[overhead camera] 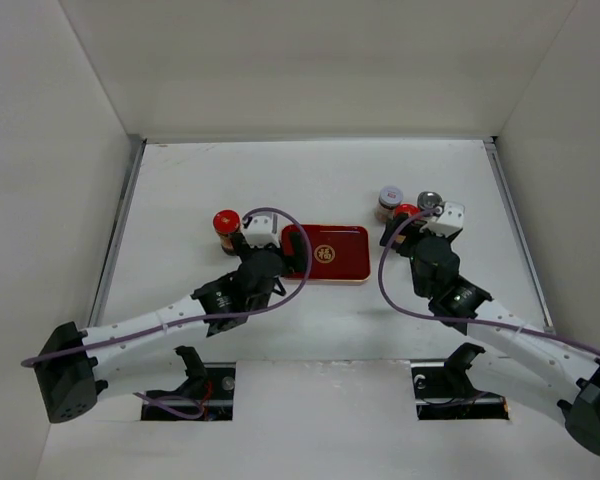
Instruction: Organize the condiment bottles
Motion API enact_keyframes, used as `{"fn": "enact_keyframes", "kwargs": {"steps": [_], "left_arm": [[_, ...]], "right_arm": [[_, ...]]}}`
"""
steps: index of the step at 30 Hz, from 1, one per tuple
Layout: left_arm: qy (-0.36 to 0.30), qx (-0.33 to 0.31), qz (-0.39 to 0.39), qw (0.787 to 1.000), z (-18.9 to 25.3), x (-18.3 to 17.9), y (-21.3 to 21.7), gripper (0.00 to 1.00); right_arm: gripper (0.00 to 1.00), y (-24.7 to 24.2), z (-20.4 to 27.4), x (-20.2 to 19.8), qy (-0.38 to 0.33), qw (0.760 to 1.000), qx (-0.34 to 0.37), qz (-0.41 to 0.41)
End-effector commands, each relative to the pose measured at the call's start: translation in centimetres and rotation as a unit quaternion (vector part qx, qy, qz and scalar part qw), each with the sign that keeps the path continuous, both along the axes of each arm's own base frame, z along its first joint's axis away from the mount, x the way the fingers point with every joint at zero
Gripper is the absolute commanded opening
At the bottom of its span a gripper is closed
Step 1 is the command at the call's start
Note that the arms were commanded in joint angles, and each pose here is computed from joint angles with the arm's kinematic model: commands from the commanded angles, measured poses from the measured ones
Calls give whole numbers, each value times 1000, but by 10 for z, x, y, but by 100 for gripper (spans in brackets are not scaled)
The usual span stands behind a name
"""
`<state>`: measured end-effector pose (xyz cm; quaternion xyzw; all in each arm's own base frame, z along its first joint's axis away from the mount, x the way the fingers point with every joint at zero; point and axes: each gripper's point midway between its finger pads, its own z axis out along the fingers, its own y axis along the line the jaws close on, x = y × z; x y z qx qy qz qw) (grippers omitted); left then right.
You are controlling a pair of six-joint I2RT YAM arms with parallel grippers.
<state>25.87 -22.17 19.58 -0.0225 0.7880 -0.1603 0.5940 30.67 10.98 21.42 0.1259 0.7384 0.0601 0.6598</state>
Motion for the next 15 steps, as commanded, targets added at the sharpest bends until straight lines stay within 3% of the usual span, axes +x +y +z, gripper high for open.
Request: {"fn": "enact_keyframes", "kwargs": {"steps": [1,5,6,9,10,12,13,14,15], "left_arm": [[-16,-23,26,999,15,11,11,100],[-15,6,58,998,13,28,27,100],[-19,11,67,998,15,30,32,100],[-40,10,98,994,28,33,49,100],[-48,3,106,993,34,32,55,100],[-66,-12,131,989,46,36,72,99],[-71,-17,141,987,49,37,81,85],[-76,-21,155,985,52,39,91,58],[-77,-22,167,983,52,39,99,46]], "right_arm": [[100,9,19,2,-31,999,24,16],[100,12,17,4,-29,999,23,18],[93,14,20,3,-34,999,23,23],[30,21,25,0,-45,998,31,40],[19,22,26,-1,-46,998,30,44],[15,24,27,-2,-45,997,31,53],[18,25,27,-2,-46,997,33,55],[23,26,26,-2,-46,997,34,56],[31,27,25,-1,-44,997,32,56]]}}
